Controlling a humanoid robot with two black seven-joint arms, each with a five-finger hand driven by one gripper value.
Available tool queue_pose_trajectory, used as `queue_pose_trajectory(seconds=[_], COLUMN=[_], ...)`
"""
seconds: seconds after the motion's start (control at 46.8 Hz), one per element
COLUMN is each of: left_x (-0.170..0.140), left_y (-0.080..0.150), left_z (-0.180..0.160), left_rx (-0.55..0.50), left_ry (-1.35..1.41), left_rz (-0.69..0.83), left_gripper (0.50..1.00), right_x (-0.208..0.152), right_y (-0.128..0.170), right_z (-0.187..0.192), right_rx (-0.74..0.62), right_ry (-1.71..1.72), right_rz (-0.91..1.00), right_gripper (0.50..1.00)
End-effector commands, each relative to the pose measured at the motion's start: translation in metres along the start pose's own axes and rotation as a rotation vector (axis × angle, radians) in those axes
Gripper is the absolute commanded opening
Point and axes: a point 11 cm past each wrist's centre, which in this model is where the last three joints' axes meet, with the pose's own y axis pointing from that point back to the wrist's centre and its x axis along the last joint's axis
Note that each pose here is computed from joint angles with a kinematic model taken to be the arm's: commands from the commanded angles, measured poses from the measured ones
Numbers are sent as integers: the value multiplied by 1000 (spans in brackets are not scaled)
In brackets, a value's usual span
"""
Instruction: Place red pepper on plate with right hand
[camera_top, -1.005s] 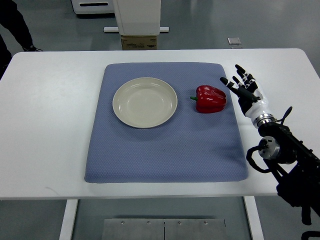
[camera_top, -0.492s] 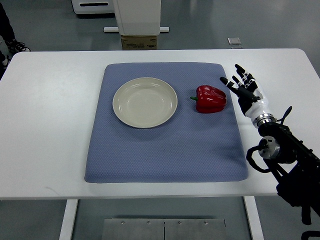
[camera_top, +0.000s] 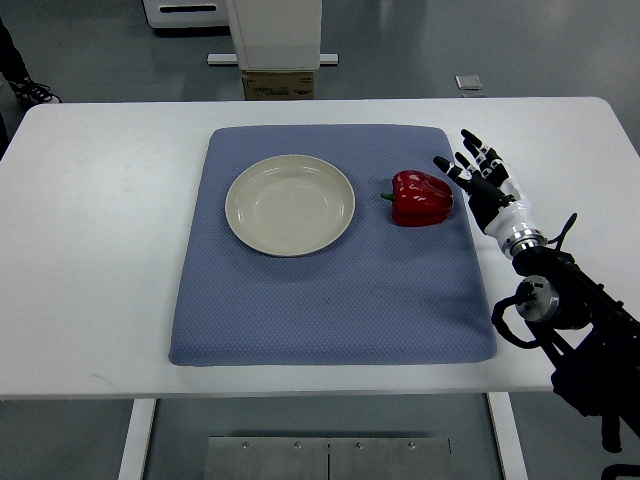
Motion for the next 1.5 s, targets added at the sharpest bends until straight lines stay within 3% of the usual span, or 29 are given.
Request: queue_pose_trajectory(seconds=[0.0, 1.069, 1.475], left_x=[0, 0, 0], left_y=[0, 0, 0], left_z=[0, 0, 0], left_rx=[0, 0, 0], left_ry=[0, 0, 0], left_rz=[1, -1, 1], left_gripper=[1000, 1000, 1000], right_x=[0, -11, -11], right_y=[0, -6, -12], right_z=[1, -7, -35], right_rx=[-1, 3, 11], right_ry=[-1, -16, 373], right_rz=[1, -56, -194], right_gripper=[1000, 1000, 995])
